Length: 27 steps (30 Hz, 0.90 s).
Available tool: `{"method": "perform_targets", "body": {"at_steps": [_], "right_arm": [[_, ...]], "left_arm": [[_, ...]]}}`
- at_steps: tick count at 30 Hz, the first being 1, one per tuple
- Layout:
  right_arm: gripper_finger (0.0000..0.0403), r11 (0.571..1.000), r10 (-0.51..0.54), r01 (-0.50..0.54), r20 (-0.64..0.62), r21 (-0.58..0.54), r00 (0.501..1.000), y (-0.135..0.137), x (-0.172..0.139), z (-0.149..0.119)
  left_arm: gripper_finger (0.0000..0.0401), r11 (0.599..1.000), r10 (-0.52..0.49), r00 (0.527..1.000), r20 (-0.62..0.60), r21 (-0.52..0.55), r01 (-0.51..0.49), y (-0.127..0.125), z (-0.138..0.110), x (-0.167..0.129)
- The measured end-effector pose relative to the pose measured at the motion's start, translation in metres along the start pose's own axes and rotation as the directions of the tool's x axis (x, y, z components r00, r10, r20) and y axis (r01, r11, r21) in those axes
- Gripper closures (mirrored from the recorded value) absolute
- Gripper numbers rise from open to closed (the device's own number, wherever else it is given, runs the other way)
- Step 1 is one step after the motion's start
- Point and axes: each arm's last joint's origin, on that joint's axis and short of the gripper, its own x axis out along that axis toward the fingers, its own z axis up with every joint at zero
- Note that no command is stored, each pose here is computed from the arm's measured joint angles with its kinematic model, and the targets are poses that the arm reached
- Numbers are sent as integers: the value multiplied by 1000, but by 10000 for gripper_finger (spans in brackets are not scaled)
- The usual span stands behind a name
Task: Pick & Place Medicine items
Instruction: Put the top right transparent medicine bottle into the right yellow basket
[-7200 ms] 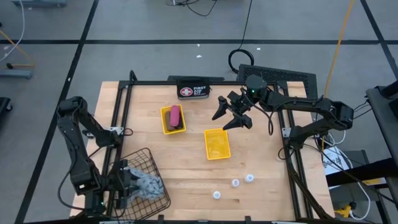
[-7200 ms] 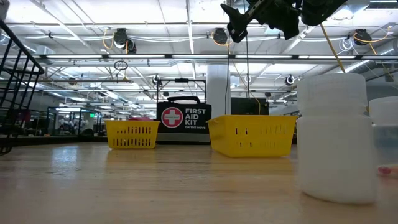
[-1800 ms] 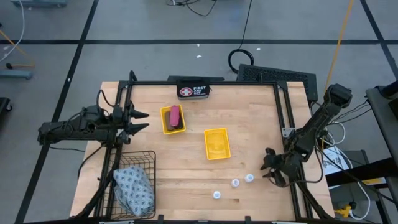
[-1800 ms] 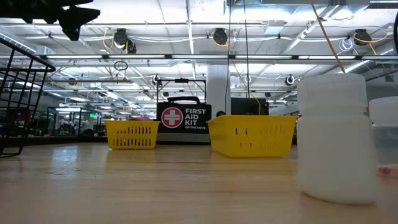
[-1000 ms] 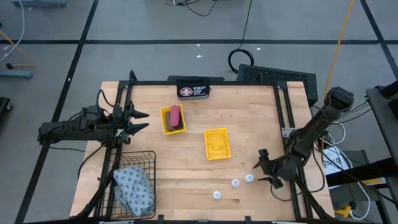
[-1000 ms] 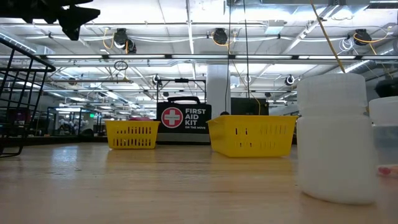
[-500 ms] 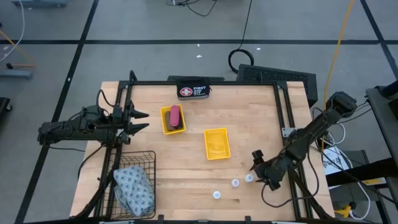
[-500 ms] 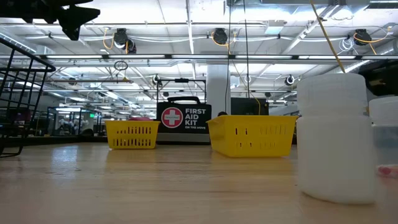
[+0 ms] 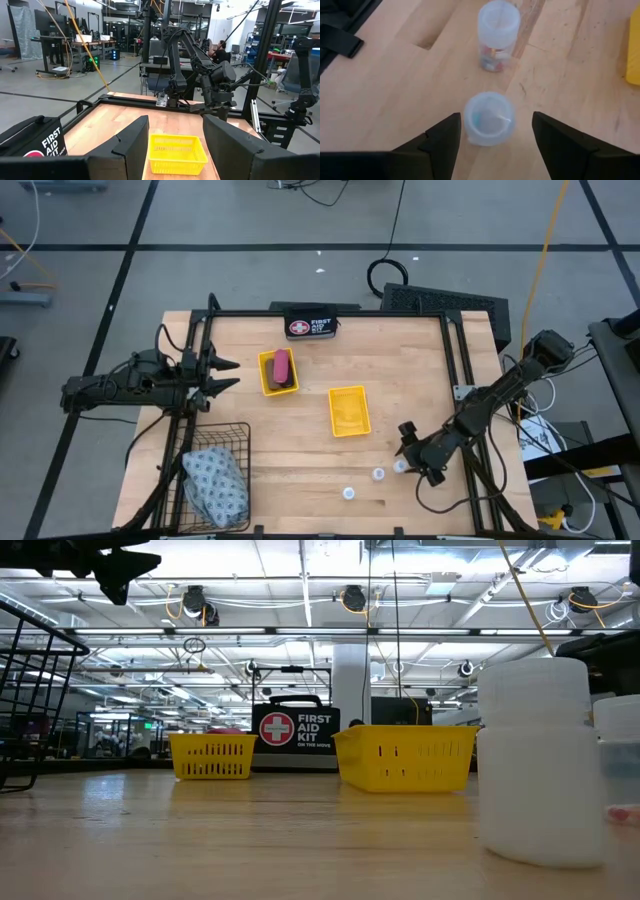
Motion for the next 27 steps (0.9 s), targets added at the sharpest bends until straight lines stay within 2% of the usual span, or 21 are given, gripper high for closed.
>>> {"method": "perform_targets", "body": {"at_steps": [10,16,22,27], "right_arm": [[233,1000,-1,1,0,-12,1000,0,0,0],[274,998,9,-6,41,-63,999,0,0,4],[274,998,4,3,109,-62,994,-3,0,12],[274,999,-33,41,194,-34,981,-17,-5,22]], "left_arm": [[203,1000,0,1000,0,0,0,0,0,0],[203,1000,0,1000,0,0,0,0,0,0],[203,1000,0,1000,0,0,0,0,0,0],[203,1000,0,1000,0,0,0,0,0,0]]}}
